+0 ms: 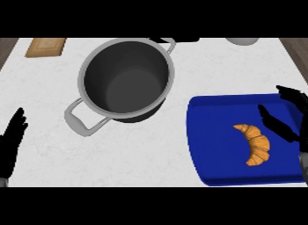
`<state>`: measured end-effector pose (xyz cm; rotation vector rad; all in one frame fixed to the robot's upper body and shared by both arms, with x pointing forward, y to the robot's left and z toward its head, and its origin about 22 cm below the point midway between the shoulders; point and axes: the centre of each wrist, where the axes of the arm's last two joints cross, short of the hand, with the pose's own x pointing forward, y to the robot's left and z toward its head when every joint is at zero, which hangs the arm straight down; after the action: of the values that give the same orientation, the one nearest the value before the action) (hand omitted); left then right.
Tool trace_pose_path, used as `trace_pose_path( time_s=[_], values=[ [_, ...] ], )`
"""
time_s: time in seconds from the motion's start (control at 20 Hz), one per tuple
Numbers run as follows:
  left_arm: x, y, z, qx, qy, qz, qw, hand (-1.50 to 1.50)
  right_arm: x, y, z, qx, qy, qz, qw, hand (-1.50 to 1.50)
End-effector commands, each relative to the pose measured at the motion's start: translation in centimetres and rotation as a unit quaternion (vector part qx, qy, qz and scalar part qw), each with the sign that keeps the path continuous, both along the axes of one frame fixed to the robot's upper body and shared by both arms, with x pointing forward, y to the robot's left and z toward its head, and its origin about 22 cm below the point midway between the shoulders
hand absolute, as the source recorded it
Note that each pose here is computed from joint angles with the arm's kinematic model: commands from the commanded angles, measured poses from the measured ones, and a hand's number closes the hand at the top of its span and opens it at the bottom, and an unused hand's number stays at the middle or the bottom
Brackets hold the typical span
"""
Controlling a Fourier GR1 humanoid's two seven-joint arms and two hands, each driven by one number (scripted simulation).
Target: Pick the croissant from the tray and place it in the pot
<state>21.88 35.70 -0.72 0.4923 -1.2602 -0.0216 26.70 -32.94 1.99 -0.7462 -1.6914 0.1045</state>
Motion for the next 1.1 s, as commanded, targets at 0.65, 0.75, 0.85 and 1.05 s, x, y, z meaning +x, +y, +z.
trace_pose_path(
  time_s=[0.65, 0.75, 0.85, 1.05],
  values=[
    [3.8, -1.8, 3.3, 0.034, 0.052, 0.002, 0.9981, 0.0, -8.8, 0.1, 1.9, -0.228, 0.176, -0.095, 0.953, -1.5],
    [4.0, -2.9, 2.3, 0.025, 0.057, -0.006, 0.9981, 0.0, -8.8, 1.2, 2.8, -0.241, 0.229, -0.073, 0.94, -1.5],
    [4.0, -1.5, 4.3, 0.036, 0.052, -0.003, 0.998, 0.0, -9.4, 1.5, 4.3, -0.255, 0.287, -0.07, 0.921, -1.5],
    [4.3, -1.9, 3.8, 0.035, 0.053, -0.012, 0.9979, 0.0, -8.8, 4.5, 7.6, -0.25, 0.374, -0.036, 0.892, -1.5]
  ],
)
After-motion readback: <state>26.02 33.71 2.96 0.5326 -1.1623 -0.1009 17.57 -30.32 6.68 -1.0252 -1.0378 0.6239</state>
